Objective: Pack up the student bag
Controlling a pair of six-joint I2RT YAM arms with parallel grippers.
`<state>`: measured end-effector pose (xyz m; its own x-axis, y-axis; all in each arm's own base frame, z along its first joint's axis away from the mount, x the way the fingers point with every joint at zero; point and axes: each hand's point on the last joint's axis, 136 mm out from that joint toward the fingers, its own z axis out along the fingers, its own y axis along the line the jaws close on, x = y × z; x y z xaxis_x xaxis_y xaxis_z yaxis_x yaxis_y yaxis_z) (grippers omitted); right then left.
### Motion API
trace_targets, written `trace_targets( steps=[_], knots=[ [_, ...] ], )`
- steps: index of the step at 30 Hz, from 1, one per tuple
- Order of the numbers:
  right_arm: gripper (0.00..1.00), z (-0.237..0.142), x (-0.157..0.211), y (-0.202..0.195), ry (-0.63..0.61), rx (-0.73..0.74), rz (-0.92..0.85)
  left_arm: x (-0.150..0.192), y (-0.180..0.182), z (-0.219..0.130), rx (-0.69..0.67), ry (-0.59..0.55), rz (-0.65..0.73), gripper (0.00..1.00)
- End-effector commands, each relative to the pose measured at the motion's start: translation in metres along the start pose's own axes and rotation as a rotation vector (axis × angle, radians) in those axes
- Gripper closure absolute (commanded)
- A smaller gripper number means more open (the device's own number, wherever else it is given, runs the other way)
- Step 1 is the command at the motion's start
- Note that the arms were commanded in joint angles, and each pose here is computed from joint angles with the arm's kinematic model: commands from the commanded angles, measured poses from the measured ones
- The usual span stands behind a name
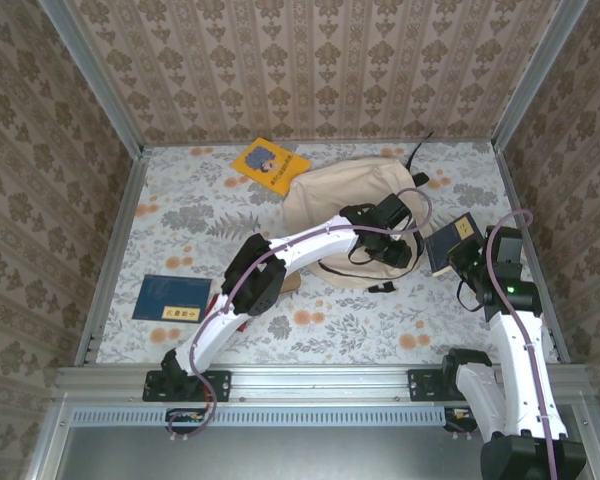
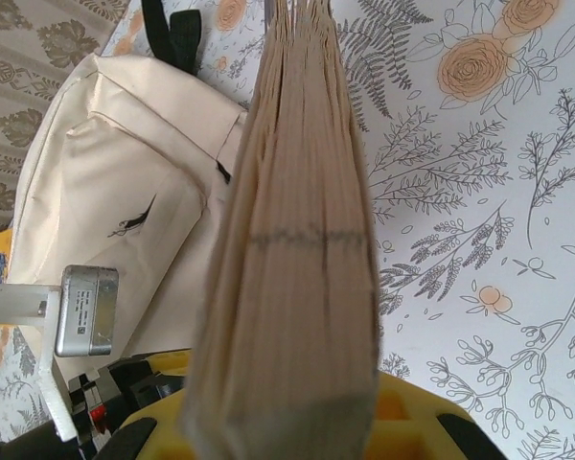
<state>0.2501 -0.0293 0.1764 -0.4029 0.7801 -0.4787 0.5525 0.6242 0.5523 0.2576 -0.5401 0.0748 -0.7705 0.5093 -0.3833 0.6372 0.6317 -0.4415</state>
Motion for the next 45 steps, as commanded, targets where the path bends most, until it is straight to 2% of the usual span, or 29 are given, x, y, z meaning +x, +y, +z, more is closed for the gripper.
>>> trace_targets(
  steps=[1,6,10,12,16,24,32,40,45],
  knots=[
    [0.95,-0.007,-0.001,0.003,-0.008,-0.021,-0.013,-0.003,-0.006,0.01,0.057,0.005,0.005,0.69],
    [0.95,-0.012,-0.003,0.003,-0.019,-0.021,-0.016,-0.004,0.0,0.012,0.05,0.005,-0.019,0.74],
    [0.95,-0.016,-0.004,0.005,-0.023,-0.026,-0.02,-0.008,0.005,0.007,0.031,-0.006,-0.021,0.9],
    [0.95,-0.019,-0.004,0.006,-0.021,-0.031,-0.023,-0.015,0.006,-0.003,0.02,-0.03,-0.011,0.96],
    [0.95,-0.024,-0.004,0.013,-0.02,-0.064,-0.028,-0.036,0.004,-0.039,0.018,-0.102,0.006,1.0],
    [0.94,-0.041,0.006,0.056,0.065,-0.274,-0.061,-0.077,0.029,-0.135,-0.08,-0.307,0.01,1.0],
    [0.94,-0.048,0.026,0.081,0.169,-0.432,-0.024,-0.106,0.042,-0.201,-0.118,-0.466,0.013,1.0],
    [0.94,-0.021,0.057,0.105,0.236,-0.494,-0.032,-0.122,0.02,-0.224,-0.041,-0.551,0.057,1.0],
    [0.94,0.012,0.063,0.117,0.203,-0.475,0.019,-0.123,0.02,-0.225,-0.042,-0.556,0.054,1.0]
  ],
)
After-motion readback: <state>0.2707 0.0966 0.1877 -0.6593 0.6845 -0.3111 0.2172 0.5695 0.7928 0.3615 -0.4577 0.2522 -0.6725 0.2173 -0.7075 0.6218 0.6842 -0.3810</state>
